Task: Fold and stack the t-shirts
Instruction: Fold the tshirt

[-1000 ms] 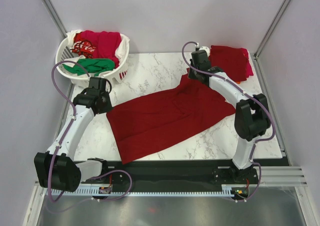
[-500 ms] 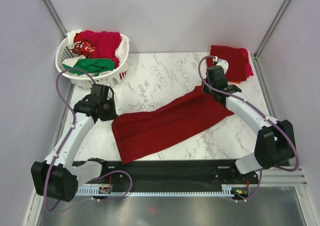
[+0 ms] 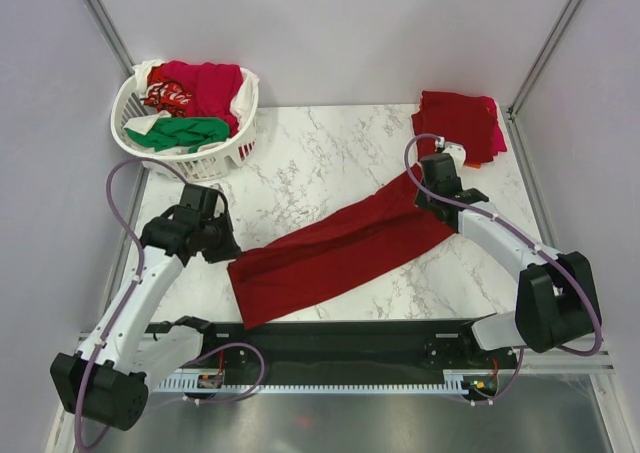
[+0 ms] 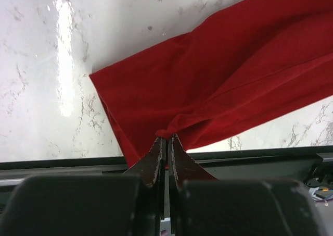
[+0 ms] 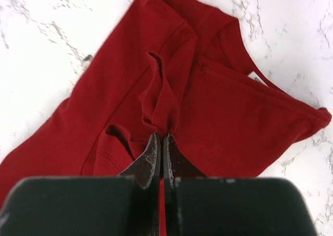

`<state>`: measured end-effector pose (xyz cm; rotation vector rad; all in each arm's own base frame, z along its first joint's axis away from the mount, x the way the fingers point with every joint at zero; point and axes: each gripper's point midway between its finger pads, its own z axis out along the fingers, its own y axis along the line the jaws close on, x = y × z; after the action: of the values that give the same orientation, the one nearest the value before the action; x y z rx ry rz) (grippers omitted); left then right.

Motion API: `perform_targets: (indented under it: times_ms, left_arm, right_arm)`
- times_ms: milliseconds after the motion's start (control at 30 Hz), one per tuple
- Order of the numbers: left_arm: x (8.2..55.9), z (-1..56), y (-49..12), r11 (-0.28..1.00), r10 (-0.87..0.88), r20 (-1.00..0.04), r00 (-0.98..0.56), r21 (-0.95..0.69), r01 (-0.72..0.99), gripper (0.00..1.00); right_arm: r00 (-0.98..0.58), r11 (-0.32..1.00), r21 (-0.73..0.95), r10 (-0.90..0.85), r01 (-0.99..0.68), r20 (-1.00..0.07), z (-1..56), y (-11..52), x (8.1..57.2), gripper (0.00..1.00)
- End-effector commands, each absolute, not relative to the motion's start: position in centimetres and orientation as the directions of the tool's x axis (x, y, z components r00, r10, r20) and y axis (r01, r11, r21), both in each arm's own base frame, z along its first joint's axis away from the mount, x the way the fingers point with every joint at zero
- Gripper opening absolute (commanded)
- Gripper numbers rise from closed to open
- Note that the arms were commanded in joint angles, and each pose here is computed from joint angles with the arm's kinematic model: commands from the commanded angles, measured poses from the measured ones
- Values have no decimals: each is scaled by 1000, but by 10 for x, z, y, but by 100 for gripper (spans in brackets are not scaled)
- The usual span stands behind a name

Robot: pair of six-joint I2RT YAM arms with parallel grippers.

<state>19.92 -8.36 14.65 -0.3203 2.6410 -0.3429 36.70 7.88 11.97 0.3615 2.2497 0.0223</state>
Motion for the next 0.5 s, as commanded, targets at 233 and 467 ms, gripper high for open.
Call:
perform_targets:
  times_ms: [233, 467]
  left_arm:
    - [143, 105, -96, 945, -286, -230, -930, -231, -233, 6]
    - [133, 97, -93, 963, -248, -182, -951, -152, -222, 28]
  right_arm:
    - [-593, 934, 130, 315, 334, -741, 101, 58, 347, 0]
    - [-597, 892, 83, 364, 445, -715, 75, 36, 318, 50]
